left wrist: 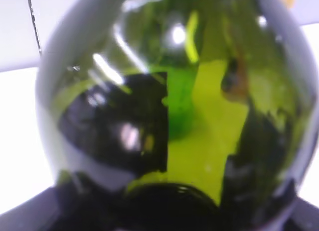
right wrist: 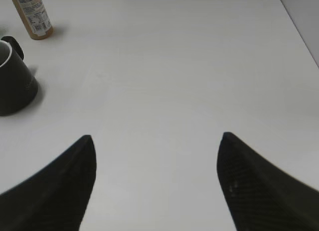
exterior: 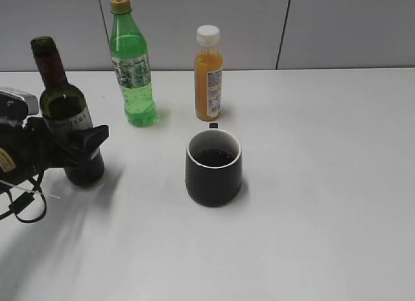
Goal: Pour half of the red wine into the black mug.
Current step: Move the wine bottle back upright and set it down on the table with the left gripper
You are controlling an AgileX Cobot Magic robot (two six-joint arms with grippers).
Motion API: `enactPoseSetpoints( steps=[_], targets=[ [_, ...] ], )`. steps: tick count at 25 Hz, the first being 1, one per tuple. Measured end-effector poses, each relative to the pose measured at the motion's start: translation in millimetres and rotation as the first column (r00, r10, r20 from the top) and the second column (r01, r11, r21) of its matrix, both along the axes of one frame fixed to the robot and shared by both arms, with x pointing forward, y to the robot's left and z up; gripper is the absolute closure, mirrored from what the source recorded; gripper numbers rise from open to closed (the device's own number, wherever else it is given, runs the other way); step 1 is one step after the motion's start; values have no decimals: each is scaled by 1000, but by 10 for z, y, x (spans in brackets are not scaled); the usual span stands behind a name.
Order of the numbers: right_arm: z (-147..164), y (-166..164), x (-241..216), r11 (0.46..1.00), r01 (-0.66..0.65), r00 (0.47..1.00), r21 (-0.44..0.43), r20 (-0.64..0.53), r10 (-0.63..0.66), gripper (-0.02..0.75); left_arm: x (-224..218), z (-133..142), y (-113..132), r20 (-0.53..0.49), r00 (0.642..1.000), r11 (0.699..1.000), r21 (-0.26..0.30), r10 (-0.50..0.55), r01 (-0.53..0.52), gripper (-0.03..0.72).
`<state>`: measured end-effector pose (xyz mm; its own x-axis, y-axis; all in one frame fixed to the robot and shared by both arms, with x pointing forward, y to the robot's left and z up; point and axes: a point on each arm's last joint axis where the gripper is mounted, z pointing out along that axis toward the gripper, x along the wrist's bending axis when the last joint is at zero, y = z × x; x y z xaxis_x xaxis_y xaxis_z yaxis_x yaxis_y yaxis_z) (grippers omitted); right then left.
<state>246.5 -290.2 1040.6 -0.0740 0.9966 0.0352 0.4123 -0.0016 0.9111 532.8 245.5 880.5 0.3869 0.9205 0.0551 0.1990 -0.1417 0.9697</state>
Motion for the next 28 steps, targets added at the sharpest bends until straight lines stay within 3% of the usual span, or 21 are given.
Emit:
enactPoseSetpoints(
  steps=[16, 21, 28],
  targets=[
    [0, 0, 0, 1000, 0, 1000, 0, 0, 0, 165, 161, -115, -5, 27, 1000, 1000, -7, 15, -15, 148],
    [0, 0, 0, 1000, 0, 1000, 0, 0, 0, 165, 271, -94, 3, 59, 997, 999, -18, 40, -39, 76],
    [0, 0, 0, 1000, 0, 1000, 0, 0, 0, 165, 226, -56, 8, 62, 997, 999, -19, 40, -39, 57]
  ],
)
